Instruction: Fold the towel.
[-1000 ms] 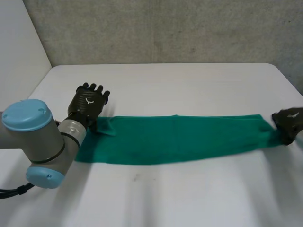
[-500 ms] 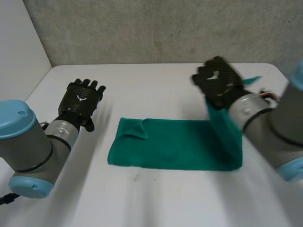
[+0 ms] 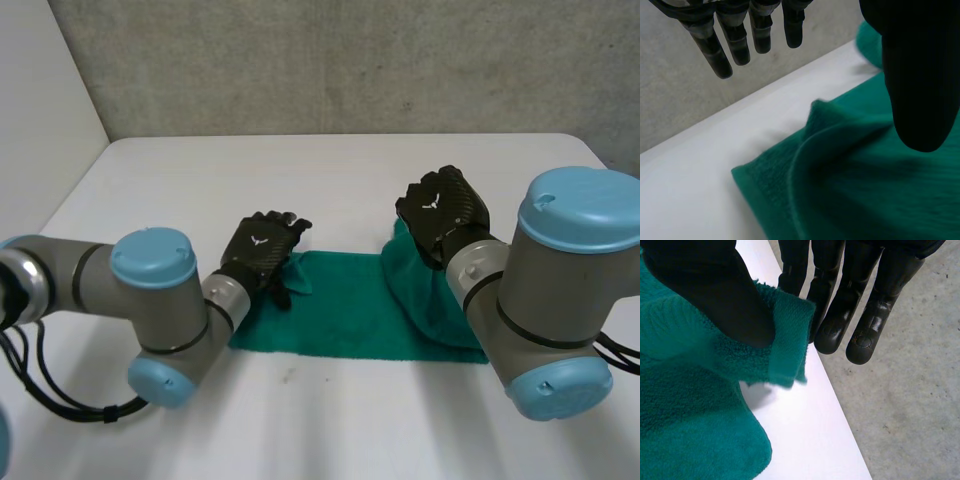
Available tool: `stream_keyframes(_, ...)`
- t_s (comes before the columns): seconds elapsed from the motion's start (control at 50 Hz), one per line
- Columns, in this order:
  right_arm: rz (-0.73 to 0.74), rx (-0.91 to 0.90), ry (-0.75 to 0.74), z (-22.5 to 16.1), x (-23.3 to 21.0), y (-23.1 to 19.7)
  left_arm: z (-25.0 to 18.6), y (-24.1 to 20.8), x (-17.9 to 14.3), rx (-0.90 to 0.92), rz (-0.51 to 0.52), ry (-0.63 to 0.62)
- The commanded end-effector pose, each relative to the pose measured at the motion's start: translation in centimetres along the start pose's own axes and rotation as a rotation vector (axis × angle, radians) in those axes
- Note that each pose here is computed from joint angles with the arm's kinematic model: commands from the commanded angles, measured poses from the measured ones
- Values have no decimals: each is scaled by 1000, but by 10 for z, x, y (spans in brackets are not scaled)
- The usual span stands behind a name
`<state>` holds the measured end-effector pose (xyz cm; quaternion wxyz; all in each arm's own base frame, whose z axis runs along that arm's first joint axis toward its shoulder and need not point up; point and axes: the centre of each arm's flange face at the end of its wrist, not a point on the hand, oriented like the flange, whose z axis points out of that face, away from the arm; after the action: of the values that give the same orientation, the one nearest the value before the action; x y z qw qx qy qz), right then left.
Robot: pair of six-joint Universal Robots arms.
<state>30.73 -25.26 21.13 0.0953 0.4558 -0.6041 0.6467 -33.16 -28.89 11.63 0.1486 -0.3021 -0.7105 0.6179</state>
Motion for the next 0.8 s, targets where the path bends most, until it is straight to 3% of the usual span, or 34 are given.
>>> stream_keyframes(0.02, 0, 14, -9, -5, 1, -3, 30, -2, -54, 6, 37, -280)
stream_keyframes(0.06, -1, 14, -9, -5, 1, -3, 30, 1, -77, -25, 84, -410)
stream_keyframes(0.12, 0, 13, -10, -5, 1, -2, 28, 2, -81, -46, 118, -437)
stream_keyframes(0.28, -1, 10, -18, -6, -1, -2, 0, -12, -51, -28, 81, -281)
stream_keyframes(0.48, -16, 139, -63, 2, 1, -24, -35, -29, -52, -20, 32, -279)
stream_keyframes(0.66, -43, 404, -368, 13, -78, -62, -64, -27, -53, -52, 27, -288)
stream_keyframes(0.8, -140, 419, -507, 15, -139, -55, -79, -22, -55, -79, 22, -298)
